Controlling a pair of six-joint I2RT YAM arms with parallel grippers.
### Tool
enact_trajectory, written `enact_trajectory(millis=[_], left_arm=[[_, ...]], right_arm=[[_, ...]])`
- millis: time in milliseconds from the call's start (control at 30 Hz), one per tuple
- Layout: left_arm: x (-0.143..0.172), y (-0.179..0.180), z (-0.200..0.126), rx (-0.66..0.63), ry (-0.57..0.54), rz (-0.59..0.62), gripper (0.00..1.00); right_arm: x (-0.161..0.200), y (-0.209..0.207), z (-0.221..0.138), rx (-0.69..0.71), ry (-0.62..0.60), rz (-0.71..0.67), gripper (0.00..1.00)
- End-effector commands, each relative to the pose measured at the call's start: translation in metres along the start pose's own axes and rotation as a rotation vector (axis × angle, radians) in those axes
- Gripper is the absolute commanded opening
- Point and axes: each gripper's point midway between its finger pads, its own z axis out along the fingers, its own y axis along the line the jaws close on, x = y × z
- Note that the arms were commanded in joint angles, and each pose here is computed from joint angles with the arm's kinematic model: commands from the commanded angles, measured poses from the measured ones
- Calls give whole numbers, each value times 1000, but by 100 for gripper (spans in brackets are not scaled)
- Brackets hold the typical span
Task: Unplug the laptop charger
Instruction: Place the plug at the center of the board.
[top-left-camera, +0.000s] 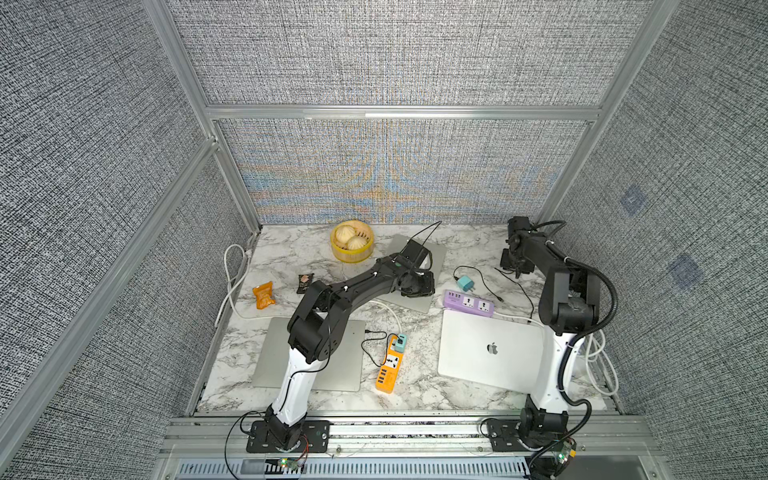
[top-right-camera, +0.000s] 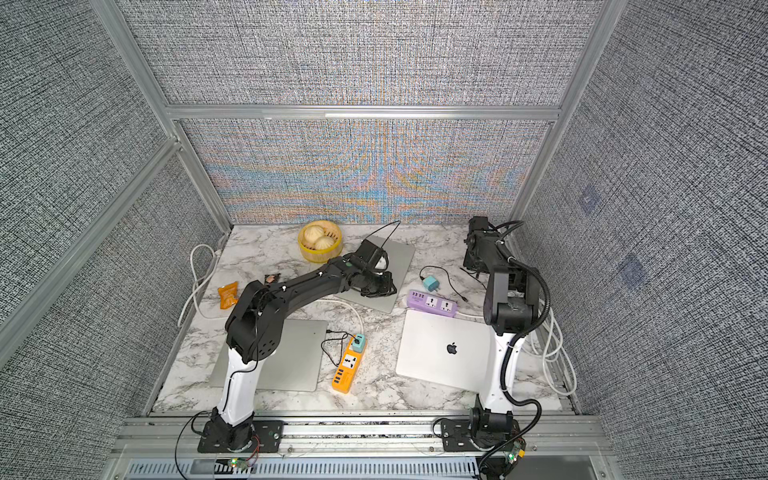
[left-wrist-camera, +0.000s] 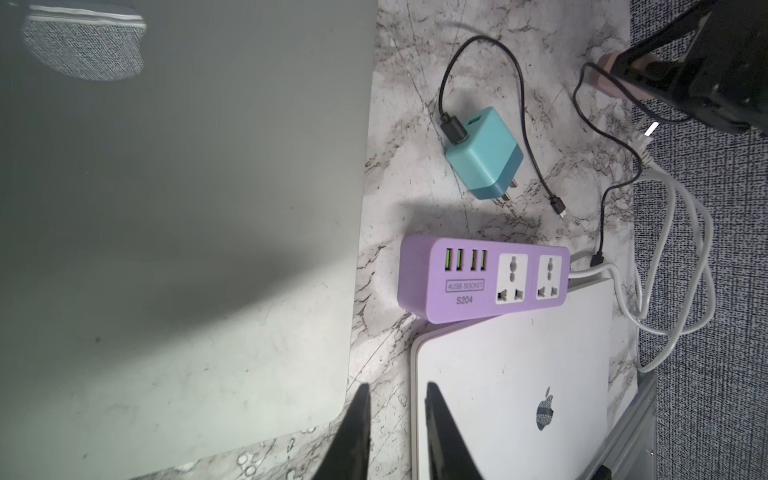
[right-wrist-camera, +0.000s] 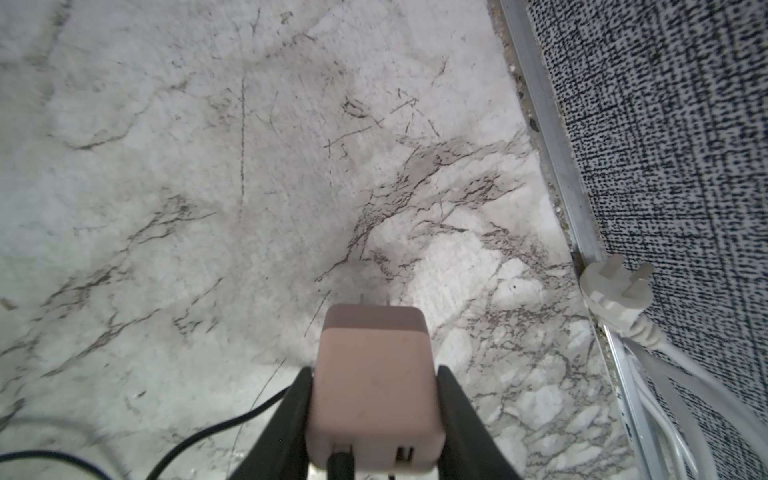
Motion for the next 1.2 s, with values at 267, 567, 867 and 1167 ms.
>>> enact_trajectory(millis=[267,567,867,1167], left_arm=[[-6,-6,-7,16,-29,18,24],[-5,-6,-9,15,-31,19,24],[-5,-6,-17,3,-38,26,24],[0,-2,-30,-26,-39,37,26]], right_arm=[[24,-6,11,-15,128,-75,33],[42,-5,15,-32,177,-94,47],[32,-11,1,-43,159,-53,51],[25,-18,-24,-57,159,-31,57]])
